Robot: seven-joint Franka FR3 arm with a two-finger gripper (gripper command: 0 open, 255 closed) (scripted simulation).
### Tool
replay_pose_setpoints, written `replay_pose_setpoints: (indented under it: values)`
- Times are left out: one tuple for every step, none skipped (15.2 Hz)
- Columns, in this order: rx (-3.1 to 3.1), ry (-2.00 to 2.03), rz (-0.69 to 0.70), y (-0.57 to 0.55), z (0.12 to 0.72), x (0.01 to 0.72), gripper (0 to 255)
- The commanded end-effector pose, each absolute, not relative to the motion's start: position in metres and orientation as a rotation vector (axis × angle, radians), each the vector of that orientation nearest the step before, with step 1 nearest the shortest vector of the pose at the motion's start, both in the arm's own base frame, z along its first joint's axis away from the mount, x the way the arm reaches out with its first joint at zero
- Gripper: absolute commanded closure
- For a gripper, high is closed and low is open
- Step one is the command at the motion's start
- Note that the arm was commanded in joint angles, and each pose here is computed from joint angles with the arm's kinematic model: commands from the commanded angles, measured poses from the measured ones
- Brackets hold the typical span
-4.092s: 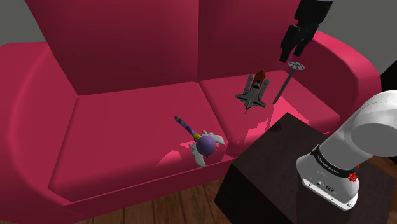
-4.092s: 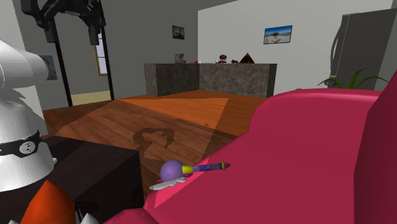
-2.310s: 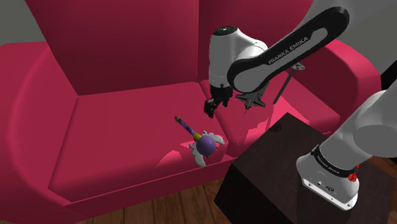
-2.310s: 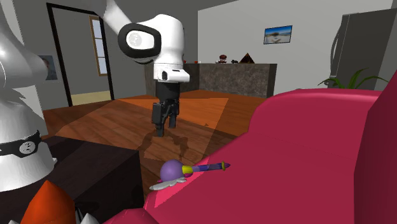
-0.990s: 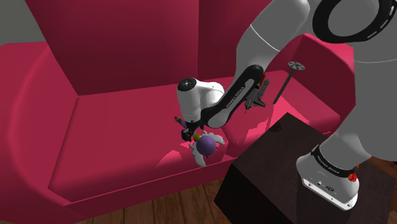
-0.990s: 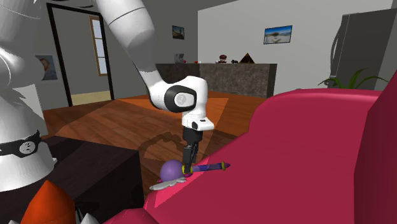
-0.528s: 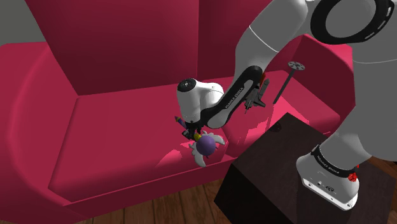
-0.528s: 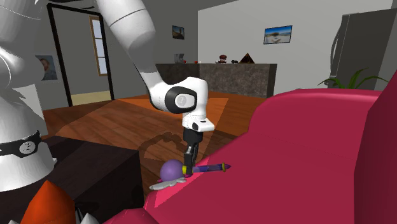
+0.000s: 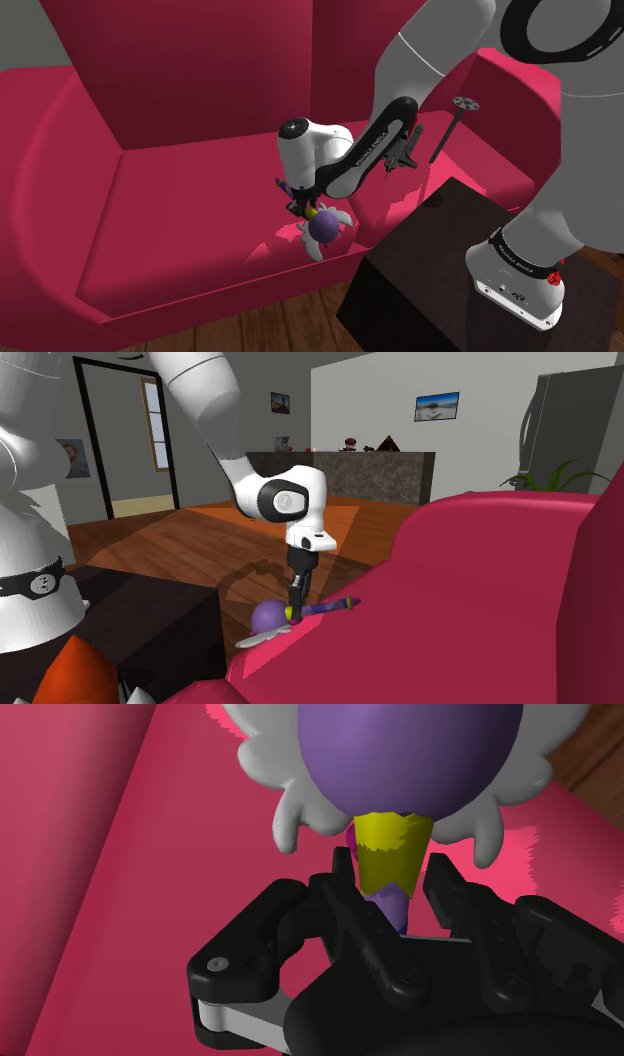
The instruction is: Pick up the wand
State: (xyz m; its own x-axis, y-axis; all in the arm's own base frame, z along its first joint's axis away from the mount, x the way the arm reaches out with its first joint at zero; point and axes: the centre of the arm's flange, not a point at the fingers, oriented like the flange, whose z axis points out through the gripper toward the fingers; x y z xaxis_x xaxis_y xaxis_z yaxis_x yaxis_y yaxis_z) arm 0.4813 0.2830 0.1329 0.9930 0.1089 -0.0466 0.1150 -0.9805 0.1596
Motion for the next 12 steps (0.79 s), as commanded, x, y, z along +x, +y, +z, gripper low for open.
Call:
replay_pose_setpoints:
  values:
    - [2.974, 0.169, -0.056, 0.282, 0.143, 0.483, 255]
    - [2.974, 0.169, -0.056, 0.282, 0.149, 0.483, 255]
    - [2.974, 0.169, -0.056, 0.282, 0.154, 0.483, 255]
    - [2.974, 0.169, -0.056, 0.282, 0.159, 0.483, 255]
    - [2.974, 0.169, -0.056, 0.282, 0.164, 0.483, 255]
    - [2.974, 0.169, -0.056, 0.282, 0.170, 0.483, 255]
    - [2.974, 0.169, -0.056, 0.282, 0.175, 0.483, 255]
    - [2.974, 0.169, -0.056, 0.282, 0.180, 0.483, 255]
    - [2.974, 0.169, -0.056, 0.282, 0.186, 0.483, 255]
    - [2.974, 0.169, -0.056, 0.282, 0.191, 0.483, 255]
    - [2.974, 0.169, -0.056, 0.282, 0.196, 0.483, 255]
    - [2.974, 0.169, -0.056, 0.282, 0.197, 0.483, 255]
